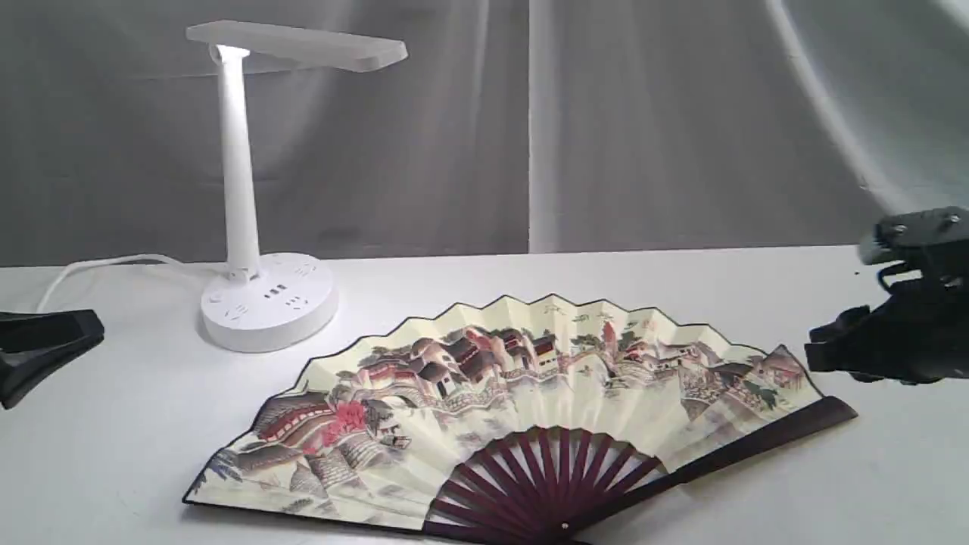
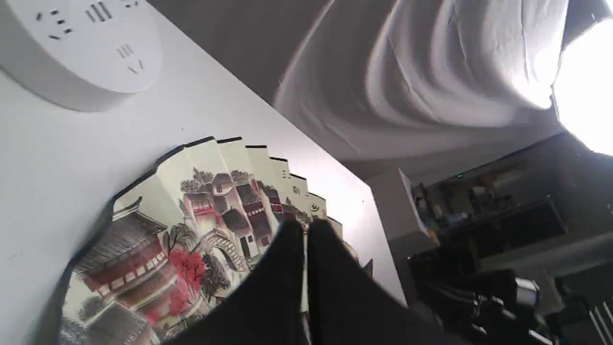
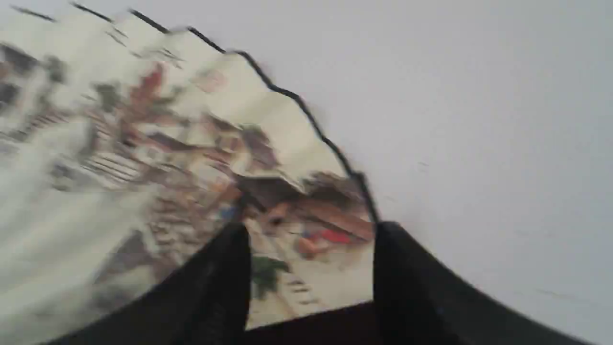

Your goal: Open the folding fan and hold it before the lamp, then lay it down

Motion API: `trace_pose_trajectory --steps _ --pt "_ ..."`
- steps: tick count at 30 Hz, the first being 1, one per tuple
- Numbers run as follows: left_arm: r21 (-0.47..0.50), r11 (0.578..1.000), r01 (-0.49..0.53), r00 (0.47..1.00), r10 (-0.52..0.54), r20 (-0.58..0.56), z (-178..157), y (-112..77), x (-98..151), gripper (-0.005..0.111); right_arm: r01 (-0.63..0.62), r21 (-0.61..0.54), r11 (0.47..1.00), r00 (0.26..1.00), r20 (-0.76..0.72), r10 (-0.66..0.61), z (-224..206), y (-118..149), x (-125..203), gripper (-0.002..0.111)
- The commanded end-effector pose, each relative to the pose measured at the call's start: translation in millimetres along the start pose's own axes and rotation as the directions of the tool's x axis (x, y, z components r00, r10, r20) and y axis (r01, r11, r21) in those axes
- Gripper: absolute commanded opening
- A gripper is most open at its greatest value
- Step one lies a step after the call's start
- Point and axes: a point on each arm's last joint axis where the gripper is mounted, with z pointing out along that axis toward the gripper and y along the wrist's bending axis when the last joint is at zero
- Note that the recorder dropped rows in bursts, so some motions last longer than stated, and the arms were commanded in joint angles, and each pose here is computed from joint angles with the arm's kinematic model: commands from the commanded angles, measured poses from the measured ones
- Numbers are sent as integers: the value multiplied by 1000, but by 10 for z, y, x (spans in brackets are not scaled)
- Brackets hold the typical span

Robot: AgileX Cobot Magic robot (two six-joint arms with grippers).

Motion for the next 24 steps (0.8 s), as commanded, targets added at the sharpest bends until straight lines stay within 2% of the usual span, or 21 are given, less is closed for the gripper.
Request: trace_pose_trajectory --steps 1,3,5,6,8,9,10,12,14,17,19,20,22,23,24 --pt "16 993 -121 987 122 -107 80 -188 110 0 126 316 940 988 -122 -91 -22 86 -219 25" --pt "-120 964 -236 959 211 -190 160 -226 184 0 173 407 897 980 -158 -117 -24 193 -321 16" --pt "-279 897 -344 927 277 -252 237 -252 234 0 211 455 865 973 -185 -140 -32 324 -374 8" --pt "-347 849 -399 907 312 -282 278 -284 263 0 224 467 856 970 -195 -147 -34 371 -379 5" --pt "-410 760 -505 857 387 -339 362 -393 333 0 221 494 841 969 -205 -134 -39 473 -365 0" --pt "-422 731 -536 840 411 -354 394 -444 362 0 182 519 835 976 -198 -90 -46 501 -330 0" --pt "-434 711 -553 830 425 -362 424 -498 390 0 138 535 833 983 -179 -47 -49 529 -311 0" --pt "-471 710 -524 851 413 -325 499 -631 454 0 41 541 840 989 -141 43 -40 545 -238 0" --pt "-458 722 -519 854 411 -320 541 -708 508 0 -29 483 875 988 -120 98 -2 589 -155 0" --pt "-434 743 -509 858 400 -322 600 -787 590 0 -205 309 929 968 -75 239 70 691 -64 0" --pt "-423 746 -515 854 403 -330 619 -805 618 0 -353 122 928 930 -65 363 104 809 -62 0" --pt "-419 746 -518 852 404 -333 627 -812 628 0 -418 -12 908 906 -78 416 108 897 -88 0" --pt "-410 751 -518 851 403 -337 632 -819 639 0 -492 -244 836 870 -124 477 73 1076 -160 0" --pt "-401 756 -517 851 401 -340 634 -825 647 0 -528 -369 765 847 -165 505 30 1187 -217 0" --pt "-393 761 -516 850 399 -344 637 -831 655 0 -540 -439 718 836 -184 516 -3 1244 -280 0"
